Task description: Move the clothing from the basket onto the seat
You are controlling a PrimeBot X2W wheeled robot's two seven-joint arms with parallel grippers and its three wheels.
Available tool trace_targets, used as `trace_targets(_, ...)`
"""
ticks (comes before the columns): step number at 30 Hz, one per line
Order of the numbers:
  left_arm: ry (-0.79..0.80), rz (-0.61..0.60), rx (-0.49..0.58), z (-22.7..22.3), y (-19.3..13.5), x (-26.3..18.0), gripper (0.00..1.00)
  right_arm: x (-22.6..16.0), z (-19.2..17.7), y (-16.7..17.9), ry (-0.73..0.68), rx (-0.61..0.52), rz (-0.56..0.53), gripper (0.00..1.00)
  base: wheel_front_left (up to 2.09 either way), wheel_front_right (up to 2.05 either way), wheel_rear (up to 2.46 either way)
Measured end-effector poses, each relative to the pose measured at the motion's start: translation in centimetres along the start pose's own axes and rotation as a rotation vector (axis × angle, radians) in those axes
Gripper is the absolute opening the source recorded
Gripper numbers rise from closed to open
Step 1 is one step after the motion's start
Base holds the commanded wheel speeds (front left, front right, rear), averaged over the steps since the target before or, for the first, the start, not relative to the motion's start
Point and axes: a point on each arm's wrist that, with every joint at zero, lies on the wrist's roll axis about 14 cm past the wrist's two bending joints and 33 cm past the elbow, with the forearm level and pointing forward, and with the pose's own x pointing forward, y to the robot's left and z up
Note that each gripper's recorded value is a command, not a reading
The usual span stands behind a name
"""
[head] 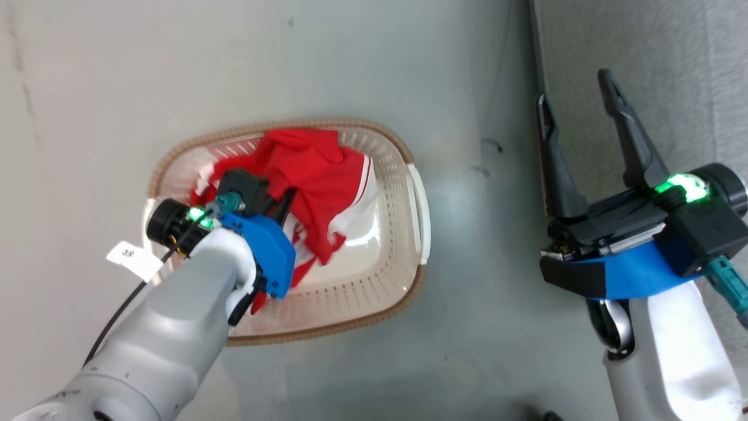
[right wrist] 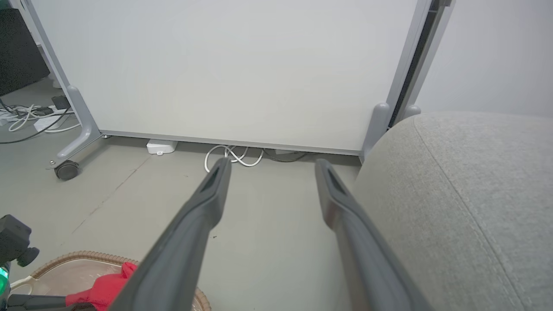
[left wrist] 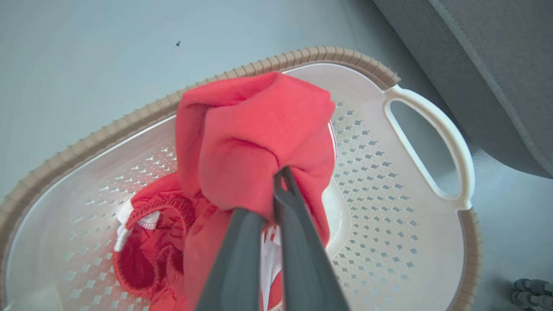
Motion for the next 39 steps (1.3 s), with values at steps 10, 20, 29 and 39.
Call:
trace_targets(10, -0.161, 0.016, 0.09, 5.6, -1.3, -5.1, 0.0, -1.8, 5.2, 0.8, -0.088, 0.008, 0.008, 1.0, 0.0, 0.0, 0.0)
trace_targets(20, -0.358, 0.059, 0.139, 10.4, -3.0, -11.2, 0.0, -4.9, 9.5, 1.8, -0.158, 0.01, 0.016, 1.0, 0.0, 0.0, 0.0)
trace_targets(29, -0.575, 0.107, 0.194, 15.5, -4.7, -17.3, 0.0, -7.8, 13.4, 2.8, -0.242, 0.01, 0.029, 1.0, 0.0, 0.0, 0.0)
trace_targets(39, -0.787, 0.076, 0.309, 20.7, -9.1, -22.9, 0.0, -10.3, 15.6, 3.8, -0.295, 0.007, 0.044, 1.0, 0.0, 0.0, 0.0)
